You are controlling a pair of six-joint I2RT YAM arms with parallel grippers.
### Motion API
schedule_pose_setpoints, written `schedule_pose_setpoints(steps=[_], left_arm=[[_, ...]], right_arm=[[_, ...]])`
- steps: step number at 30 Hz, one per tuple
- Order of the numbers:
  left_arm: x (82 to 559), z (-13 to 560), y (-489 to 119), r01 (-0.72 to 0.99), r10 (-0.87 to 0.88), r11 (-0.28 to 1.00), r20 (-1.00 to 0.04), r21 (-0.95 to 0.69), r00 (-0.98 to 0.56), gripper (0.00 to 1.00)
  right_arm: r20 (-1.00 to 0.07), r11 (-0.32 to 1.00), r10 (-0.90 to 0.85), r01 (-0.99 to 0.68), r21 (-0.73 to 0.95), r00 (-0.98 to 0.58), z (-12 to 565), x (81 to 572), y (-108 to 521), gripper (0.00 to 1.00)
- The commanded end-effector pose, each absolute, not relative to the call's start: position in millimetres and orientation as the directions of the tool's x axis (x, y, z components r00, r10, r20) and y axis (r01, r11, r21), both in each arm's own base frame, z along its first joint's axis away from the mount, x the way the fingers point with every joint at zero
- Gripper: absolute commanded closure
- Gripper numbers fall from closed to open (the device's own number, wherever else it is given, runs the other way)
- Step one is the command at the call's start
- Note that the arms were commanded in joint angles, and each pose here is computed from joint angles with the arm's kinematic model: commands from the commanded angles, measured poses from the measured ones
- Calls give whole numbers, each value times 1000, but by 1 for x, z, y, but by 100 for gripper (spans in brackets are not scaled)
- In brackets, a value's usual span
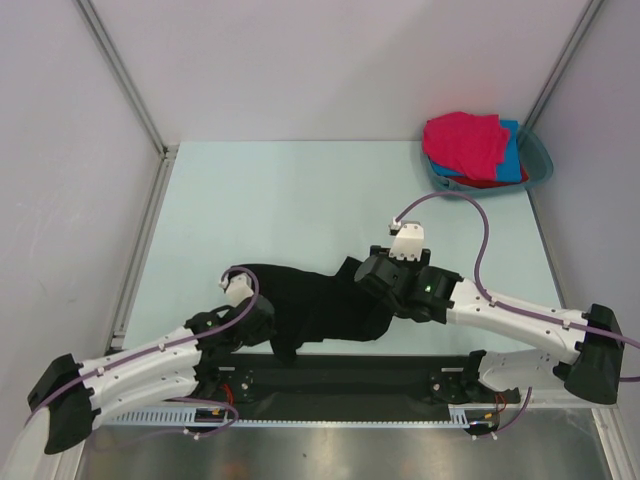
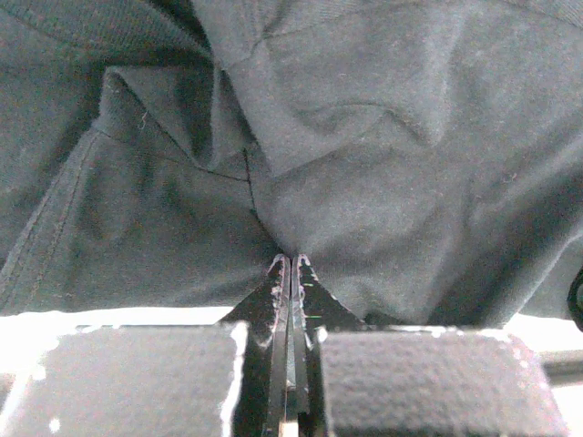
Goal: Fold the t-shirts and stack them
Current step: Flatten the tshirt out
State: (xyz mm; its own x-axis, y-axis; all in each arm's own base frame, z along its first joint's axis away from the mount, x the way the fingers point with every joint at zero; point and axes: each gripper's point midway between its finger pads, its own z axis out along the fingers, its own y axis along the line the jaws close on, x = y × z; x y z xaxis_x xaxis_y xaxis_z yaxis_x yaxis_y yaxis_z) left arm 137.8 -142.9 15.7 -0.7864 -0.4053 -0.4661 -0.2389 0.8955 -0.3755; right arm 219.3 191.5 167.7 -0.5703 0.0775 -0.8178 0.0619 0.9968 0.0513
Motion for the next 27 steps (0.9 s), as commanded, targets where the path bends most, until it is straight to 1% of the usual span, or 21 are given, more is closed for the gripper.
schedule_pose_setpoints(steps=[1, 3, 8, 10, 15, 18, 22, 24, 25, 26, 27], left_arm=[[145, 31, -154, -169, -377, 896, -503, -412, -778, 100], [153, 49, -157, -119, -365, 894, -547, -433, -753, 100], [176, 120, -152, -64, -375, 895, -667, -441, -644, 100], [181, 148, -151, -44, -378, 894, -696, -446, -610, 100], [192, 190, -150, 17, -372, 893, -758, -450, -536, 100], [203, 212, -144, 16, -368, 906, -804, -423, -467, 100], [229, 247, -127, -65, -353, 933, -871, -353, -340, 100], [242, 257, -115, -101, -347, 938, -887, -332, -304, 100], [250, 269, -114, -101, -374, 927, -886, -361, -273, 100], [255, 270, -116, -87, -384, 923, -880, -375, -279, 100], [263, 274, -103, -114, -386, 922, -887, -369, -253, 100]], right_arm=[[-831, 994, 102, 86, 65, -548, 173, 222, 186, 25], [-831, 995, 98, 82, 63, -547, 173, 222, 186, 25], [-838, 995, 91, 88, 51, -538, 176, 223, 182, 25], [-840, 994, 93, 93, 51, -534, 177, 223, 180, 25], [-841, 994, 93, 99, 47, -533, 176, 223, 178, 25], [-841, 994, 87, 98, 40, -534, 174, 224, 178, 25], [-842, 996, 64, 89, 19, -535, 173, 227, 180, 25], [-842, 996, 55, 88, 10, -536, 173, 229, 180, 25], [-842, 997, 53, 78, 13, -537, 172, 230, 182, 25], [-827, 999, 21, 46, -6, -562, 168, 230, 185, 25], [-819, 999, 22, 49, -8, -573, 164, 232, 183, 26]])
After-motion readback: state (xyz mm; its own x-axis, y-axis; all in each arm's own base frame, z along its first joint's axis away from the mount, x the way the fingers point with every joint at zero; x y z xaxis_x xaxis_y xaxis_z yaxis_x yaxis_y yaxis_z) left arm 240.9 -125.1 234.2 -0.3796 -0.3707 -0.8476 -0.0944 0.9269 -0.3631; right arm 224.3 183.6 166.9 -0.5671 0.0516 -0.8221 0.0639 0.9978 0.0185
